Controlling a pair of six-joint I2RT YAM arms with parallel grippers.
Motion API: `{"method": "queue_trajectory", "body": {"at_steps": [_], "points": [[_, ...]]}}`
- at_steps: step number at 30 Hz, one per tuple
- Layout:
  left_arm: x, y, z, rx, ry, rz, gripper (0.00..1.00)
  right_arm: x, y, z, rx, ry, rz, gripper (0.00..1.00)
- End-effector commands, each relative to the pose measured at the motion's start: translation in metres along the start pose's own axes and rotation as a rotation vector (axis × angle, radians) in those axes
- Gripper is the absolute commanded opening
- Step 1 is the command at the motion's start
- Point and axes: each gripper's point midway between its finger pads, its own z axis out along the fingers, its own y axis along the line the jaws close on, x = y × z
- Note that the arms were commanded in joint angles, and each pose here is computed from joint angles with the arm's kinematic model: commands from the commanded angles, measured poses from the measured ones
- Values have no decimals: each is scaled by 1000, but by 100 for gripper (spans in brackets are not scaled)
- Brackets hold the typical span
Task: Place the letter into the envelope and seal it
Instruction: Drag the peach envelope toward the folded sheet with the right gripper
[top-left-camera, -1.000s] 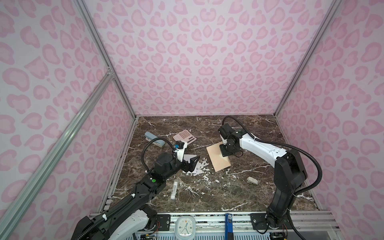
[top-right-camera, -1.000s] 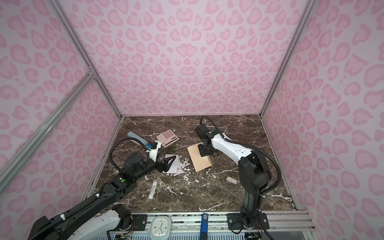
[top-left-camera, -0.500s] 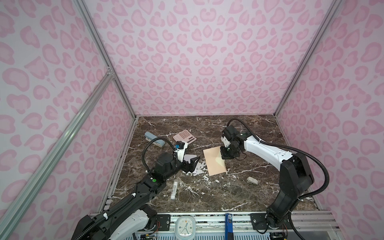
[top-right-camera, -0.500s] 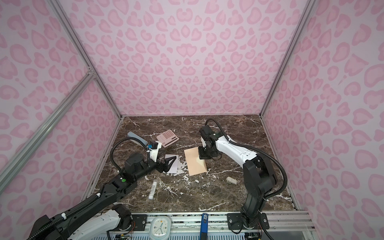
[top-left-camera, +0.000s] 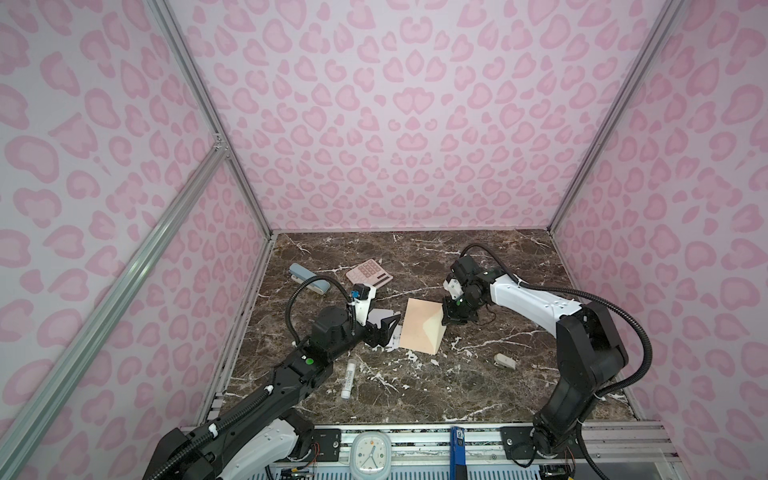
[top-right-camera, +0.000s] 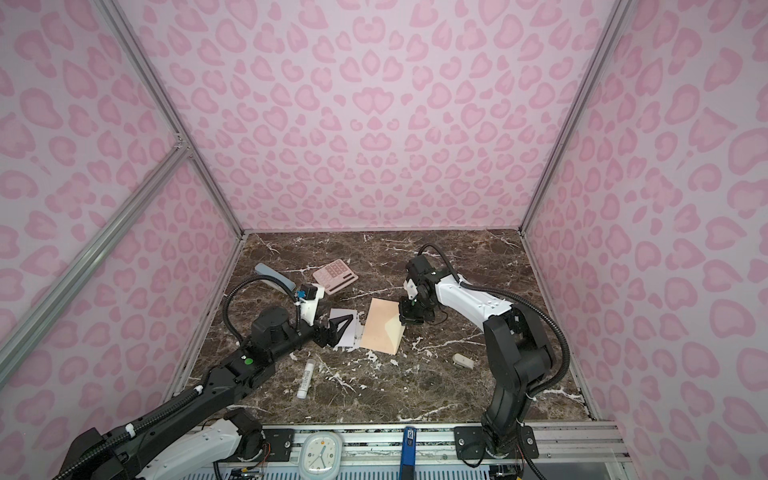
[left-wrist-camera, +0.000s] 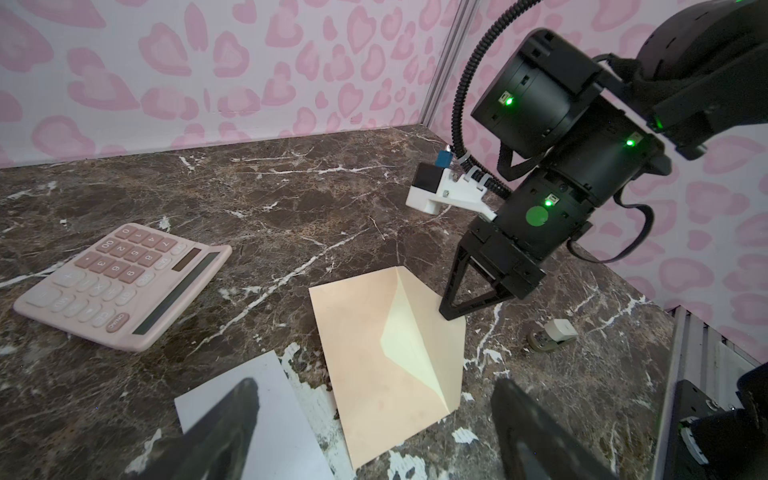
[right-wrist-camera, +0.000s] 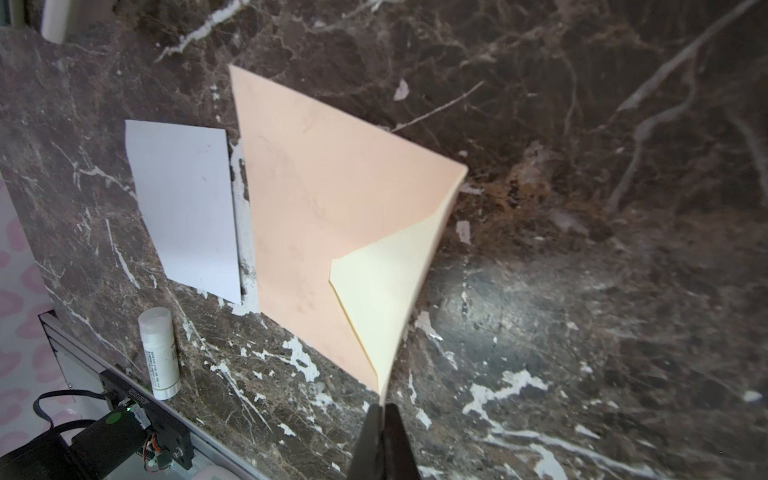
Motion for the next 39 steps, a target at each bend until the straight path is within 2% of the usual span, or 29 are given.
{"method": "queue_trajectory", "body": {"at_steps": [1,15,27,39], "points": [[-11,-5,0,21,-46,3,90,0,-10,6,14,14,-17,0],[-7,-6,9,30,-19,4,89,2,-70,22,270,71,-102,3],[-4,-5,10,25,-11,5,89,3,-76,30,292,54,-90,23],[-6,-5,7,20,-12,12,89,-7,-59,15,319,-5,-142,32]]}}
